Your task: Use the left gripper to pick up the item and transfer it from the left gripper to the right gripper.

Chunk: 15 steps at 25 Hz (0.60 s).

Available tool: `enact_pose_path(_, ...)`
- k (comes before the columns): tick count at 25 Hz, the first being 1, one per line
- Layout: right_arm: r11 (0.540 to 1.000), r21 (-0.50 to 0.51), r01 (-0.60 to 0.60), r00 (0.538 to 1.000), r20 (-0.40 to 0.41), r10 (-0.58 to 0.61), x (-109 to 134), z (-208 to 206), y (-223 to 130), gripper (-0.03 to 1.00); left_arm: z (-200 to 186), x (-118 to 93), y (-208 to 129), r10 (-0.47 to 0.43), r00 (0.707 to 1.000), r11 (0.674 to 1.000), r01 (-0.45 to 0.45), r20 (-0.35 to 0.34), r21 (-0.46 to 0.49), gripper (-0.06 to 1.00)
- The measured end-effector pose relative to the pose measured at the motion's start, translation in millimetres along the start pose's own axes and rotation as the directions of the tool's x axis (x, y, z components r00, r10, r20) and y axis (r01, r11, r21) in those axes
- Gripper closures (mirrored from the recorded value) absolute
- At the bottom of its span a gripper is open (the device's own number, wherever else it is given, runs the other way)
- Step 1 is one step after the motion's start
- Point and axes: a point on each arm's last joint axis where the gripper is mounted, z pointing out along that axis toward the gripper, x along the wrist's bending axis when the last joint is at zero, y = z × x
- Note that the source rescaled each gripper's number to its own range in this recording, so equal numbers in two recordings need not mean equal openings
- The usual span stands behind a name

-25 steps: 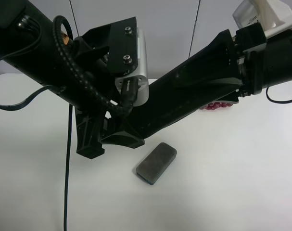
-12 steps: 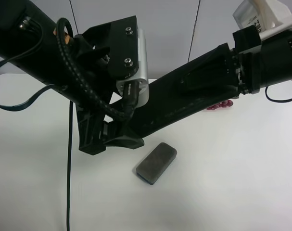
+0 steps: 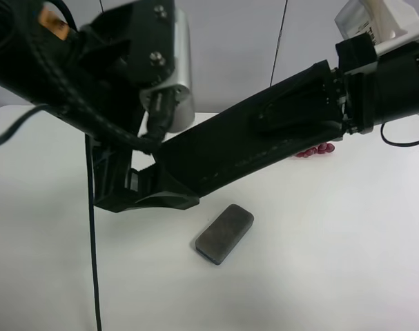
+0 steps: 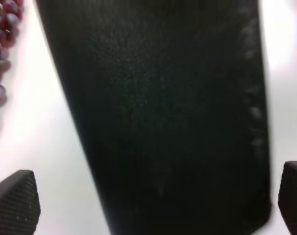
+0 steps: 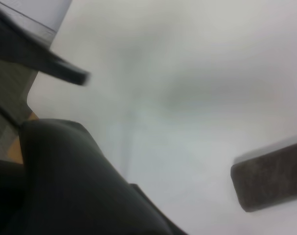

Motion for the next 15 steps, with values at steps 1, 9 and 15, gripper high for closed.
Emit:
enact_pose_path(1, 1.000, 0.000, 0.000, 1.000, 0.000, 0.000, 0.0, 0.0, 0.0, 0.96, -8.7, -2.2, 0.7, -0.006, 1.000, 1.000, 0.006, -0.004, -0.007, -0.04)
enact_pose_path(9, 1.000, 0.011, 0.007, 1.000, 0.009, -0.008, -0.8, 0.0, -1.0, 0.96, -80.6, -19.5, -4.9, -0.119, 0.988, 0.993, 0.117, -0.102, -0.031, -0.04)
enact_pose_path(15, 1.000, 0.021, 0.015, 1.000, 0.019, -0.016, -1.8, 0.0, -1.9, 0.96, -129.8, -33.1, -26.9, -0.225, 0.944, 0.973, 0.231, -0.240, -0.005, -0.04)
